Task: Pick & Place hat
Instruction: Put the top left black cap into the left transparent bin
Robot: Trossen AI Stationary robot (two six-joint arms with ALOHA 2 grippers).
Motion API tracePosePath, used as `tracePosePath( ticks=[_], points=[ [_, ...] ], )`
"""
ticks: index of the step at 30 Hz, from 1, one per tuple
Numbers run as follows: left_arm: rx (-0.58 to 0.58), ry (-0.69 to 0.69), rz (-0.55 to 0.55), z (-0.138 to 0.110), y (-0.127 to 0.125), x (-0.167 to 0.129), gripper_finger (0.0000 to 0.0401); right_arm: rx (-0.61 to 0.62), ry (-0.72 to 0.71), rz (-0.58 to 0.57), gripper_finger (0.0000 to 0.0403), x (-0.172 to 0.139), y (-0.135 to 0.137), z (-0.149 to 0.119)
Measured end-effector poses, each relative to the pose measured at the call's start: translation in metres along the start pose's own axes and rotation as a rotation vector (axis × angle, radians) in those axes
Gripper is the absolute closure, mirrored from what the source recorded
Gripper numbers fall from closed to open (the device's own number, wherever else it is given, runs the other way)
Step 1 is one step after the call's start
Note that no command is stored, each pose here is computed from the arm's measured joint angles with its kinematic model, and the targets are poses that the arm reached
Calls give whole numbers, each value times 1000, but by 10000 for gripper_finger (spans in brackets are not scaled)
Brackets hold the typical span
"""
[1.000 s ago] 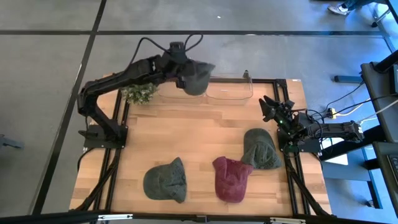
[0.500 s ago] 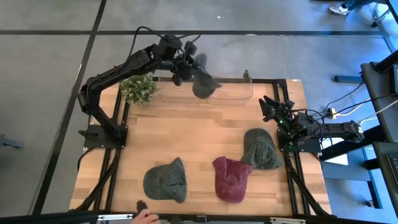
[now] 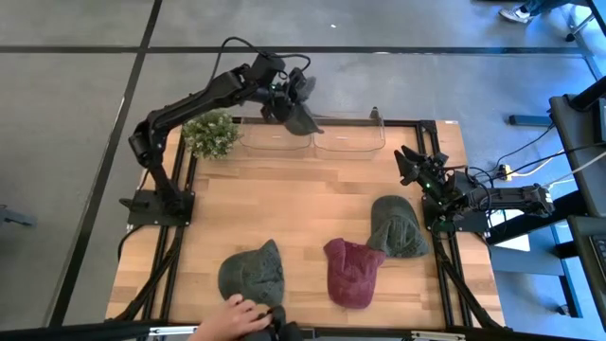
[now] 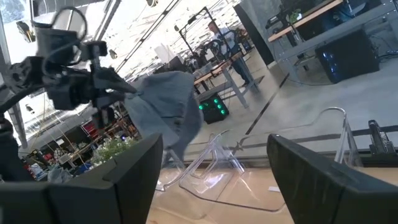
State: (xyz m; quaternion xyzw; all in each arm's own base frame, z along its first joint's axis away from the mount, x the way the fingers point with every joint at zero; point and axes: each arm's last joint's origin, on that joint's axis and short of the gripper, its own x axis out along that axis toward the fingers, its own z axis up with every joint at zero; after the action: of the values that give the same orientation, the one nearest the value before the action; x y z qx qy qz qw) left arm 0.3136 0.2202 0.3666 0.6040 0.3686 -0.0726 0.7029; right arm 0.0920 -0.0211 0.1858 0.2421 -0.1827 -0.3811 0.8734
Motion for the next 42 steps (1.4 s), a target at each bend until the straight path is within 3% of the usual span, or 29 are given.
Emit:
tracePosePath(
  ticks=[7, 13, 28, 42],
  points=[
    [47, -20, -78, -5, -13, 39, 367, 1, 0, 0, 114, 0, 0, 0],
    [40, -1, -120, -6, -20, 56, 370, 1, 0, 0, 114, 0, 0, 0],
    [-239, 94, -89, 9, -12, 38, 368, 0, -1, 0, 114, 0, 0, 0],
    [-200, 104, -155, 42, -15, 37, 371, 0, 0, 1, 114, 0, 0, 0]
  ],
)
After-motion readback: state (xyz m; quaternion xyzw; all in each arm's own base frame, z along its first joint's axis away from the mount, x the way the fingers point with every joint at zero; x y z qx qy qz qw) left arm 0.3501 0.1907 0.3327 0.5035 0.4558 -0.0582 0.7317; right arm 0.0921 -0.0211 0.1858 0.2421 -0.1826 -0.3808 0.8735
